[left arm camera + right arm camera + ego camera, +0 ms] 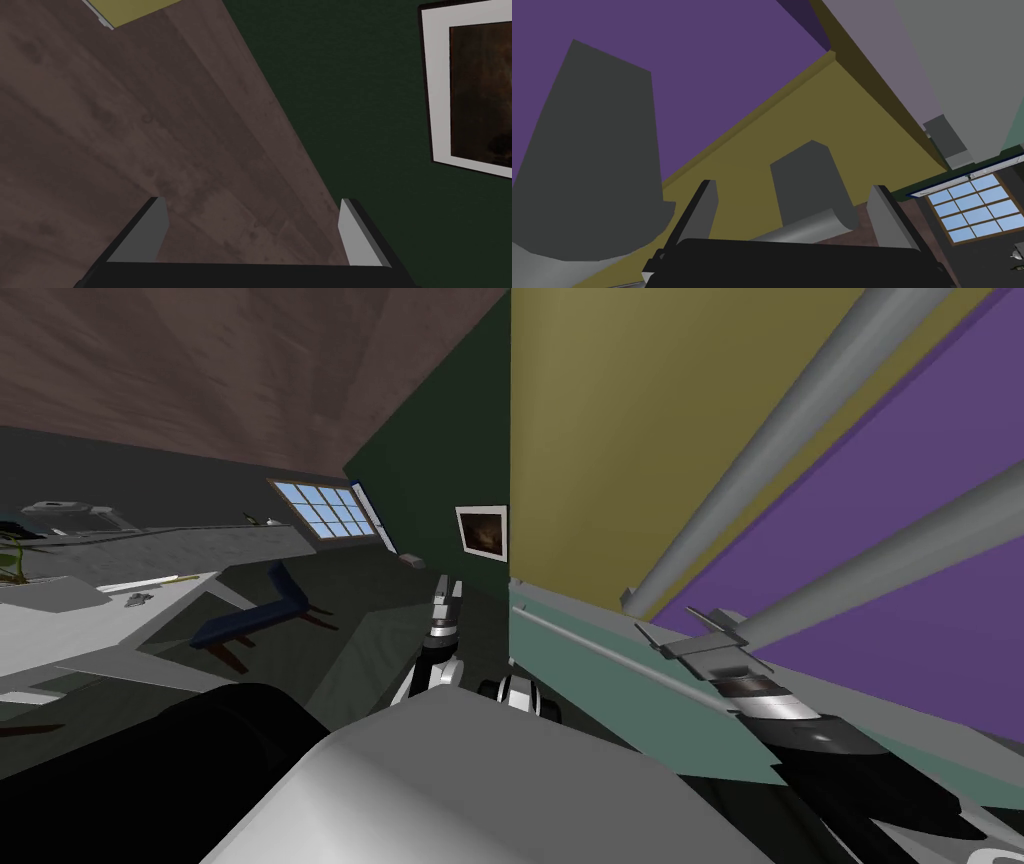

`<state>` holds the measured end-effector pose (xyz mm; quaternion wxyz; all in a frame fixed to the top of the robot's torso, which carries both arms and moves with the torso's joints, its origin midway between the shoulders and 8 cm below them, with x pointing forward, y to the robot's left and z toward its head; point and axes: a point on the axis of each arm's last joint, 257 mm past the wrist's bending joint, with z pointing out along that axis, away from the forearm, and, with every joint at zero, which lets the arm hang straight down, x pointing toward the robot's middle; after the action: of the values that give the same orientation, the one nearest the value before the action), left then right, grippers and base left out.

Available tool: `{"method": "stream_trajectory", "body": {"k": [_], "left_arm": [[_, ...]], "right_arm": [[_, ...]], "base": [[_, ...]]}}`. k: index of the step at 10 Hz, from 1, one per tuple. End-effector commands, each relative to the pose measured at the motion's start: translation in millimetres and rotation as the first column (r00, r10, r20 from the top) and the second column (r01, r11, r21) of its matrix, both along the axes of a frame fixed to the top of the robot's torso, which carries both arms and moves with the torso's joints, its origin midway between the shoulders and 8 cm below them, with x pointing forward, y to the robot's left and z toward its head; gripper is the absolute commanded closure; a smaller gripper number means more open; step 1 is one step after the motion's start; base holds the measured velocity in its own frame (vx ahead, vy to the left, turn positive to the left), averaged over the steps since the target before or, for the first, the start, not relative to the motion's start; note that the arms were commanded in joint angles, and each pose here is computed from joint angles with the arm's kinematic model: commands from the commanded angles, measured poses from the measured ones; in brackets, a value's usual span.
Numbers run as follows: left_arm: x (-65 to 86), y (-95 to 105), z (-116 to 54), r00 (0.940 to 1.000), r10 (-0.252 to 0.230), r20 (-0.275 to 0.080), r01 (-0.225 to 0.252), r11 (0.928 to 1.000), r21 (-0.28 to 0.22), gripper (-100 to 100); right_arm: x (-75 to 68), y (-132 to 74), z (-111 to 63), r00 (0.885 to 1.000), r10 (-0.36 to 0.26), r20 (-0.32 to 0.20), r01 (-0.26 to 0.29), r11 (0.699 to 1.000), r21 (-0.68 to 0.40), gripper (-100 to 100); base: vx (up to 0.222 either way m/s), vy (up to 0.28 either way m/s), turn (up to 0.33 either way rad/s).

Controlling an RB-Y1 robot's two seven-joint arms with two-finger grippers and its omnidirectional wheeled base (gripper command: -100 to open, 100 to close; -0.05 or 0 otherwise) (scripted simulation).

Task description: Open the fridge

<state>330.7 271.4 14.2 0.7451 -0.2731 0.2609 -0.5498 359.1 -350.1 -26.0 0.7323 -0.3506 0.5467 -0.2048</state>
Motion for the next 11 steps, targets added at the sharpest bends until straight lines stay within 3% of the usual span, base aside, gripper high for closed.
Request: {"method": "stream_trajectory", "body": {"k": [1,2,6,7,8,9,11], "left_arm": [[0.0,0.0,0.0,1.0000,0.000,0.000,0.000,1.0000,0.000,0],[0.0,0.0,0.1,1.0000,0.000,0.000,0.000,1.0000,0.000,0],[0.0,0.0,0.0,1.0000,0.000,0.000,0.000,1.0000,0.000,0],[0.0,0.0,0.0,1.0000,0.000,0.000,0.000,1.0000,0.000,0],[0.0,0.0,0.0,1.0000,0.000,0.000,0.000,1.0000,0.000,0],[0.0,0.0,0.1,1.0000,0.000,0.000,0.000,1.0000,0.000,0],[0.0,0.0,0.0,1.0000,0.000,0.000,0.000,1.0000,0.000,0]], "right_arm": [[18.7,-11.6,-12.0,0.999,-0.043,0.015,0.042,0.998,0.044,-100],[27.1,-7.2,-18.2,1.000,-0.030,0.010,0.029,0.997,0.066,-100],[54.9,-24.1,-12.9,0.998,-0.051,0.040,0.047,0.994,0.098,-100],[56.4,-26.8,-14.7,0.998,-0.056,0.037,0.052,0.994,0.101,-100],[67.5,-16.4,-32.1,0.997,-0.066,0.028,0.062,0.989,0.133,-100],[77.1,-7.5,-33.9,0.999,-0.046,0.028,0.041,0.988,0.148,-100],[91.6,-7.8,-20.3,0.997,-0.043,0.062,0.033,0.987,0.158,-100]], "base": [[-0.114,-0.042,-0.061],[-0.154,-0.072,-0.001],[-0.033,0.000,0.003],[-0.008,0.025,-0.005],[-0.116,-0.073,-0.050],[-0.140,-0.125,0.001],[-0.055,-0.038,0.012]]}}
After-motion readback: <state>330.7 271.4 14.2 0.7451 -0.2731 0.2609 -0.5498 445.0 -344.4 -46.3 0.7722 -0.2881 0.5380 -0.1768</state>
